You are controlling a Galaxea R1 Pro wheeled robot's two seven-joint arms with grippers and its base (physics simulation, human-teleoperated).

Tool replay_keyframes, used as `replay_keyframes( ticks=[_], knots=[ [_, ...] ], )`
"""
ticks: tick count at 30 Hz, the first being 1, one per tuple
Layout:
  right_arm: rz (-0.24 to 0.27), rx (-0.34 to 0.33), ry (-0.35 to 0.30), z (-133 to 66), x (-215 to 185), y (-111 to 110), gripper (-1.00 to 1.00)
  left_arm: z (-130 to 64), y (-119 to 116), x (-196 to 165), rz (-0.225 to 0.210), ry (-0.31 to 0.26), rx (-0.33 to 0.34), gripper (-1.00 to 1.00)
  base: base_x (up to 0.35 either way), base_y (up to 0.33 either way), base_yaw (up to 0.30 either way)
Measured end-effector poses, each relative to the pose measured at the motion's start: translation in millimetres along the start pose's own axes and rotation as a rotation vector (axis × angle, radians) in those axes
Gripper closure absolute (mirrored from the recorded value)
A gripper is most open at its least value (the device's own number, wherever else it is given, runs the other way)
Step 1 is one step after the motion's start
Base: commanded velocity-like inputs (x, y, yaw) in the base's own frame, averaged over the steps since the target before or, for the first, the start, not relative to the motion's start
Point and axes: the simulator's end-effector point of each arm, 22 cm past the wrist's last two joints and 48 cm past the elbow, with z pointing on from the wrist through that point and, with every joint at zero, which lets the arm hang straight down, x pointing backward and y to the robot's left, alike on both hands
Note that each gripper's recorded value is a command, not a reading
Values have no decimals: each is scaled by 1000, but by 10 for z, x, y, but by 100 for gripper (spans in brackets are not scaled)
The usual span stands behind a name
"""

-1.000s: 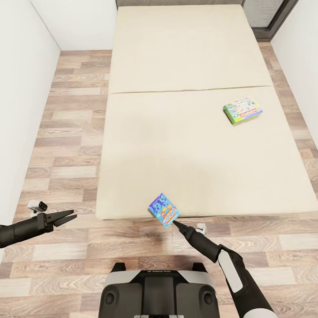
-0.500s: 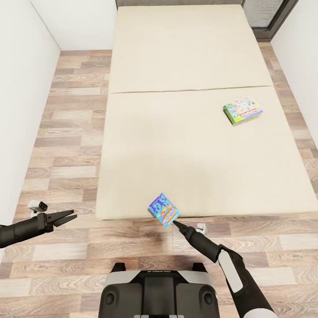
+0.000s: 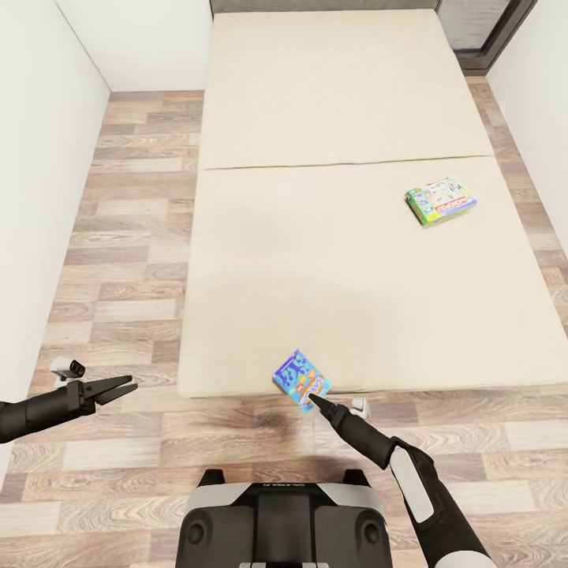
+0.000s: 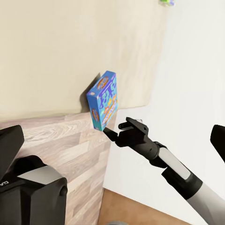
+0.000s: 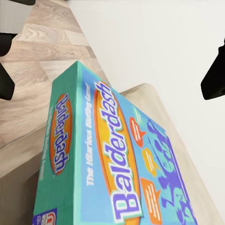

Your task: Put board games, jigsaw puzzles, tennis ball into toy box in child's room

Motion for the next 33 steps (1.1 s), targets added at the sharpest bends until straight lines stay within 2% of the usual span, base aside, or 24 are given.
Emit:
replay_keyframes(
  ticks=[20,33],
  knots=[
    [-2,0,-1,111,-50,-153,-100,86,169,-28,0,-1,1,-100,0,1,0],
    [-2,0,-1,112,-50,-152,-100,86,169,-28,1,-1,1,-100,2,2,0]
  ],
)
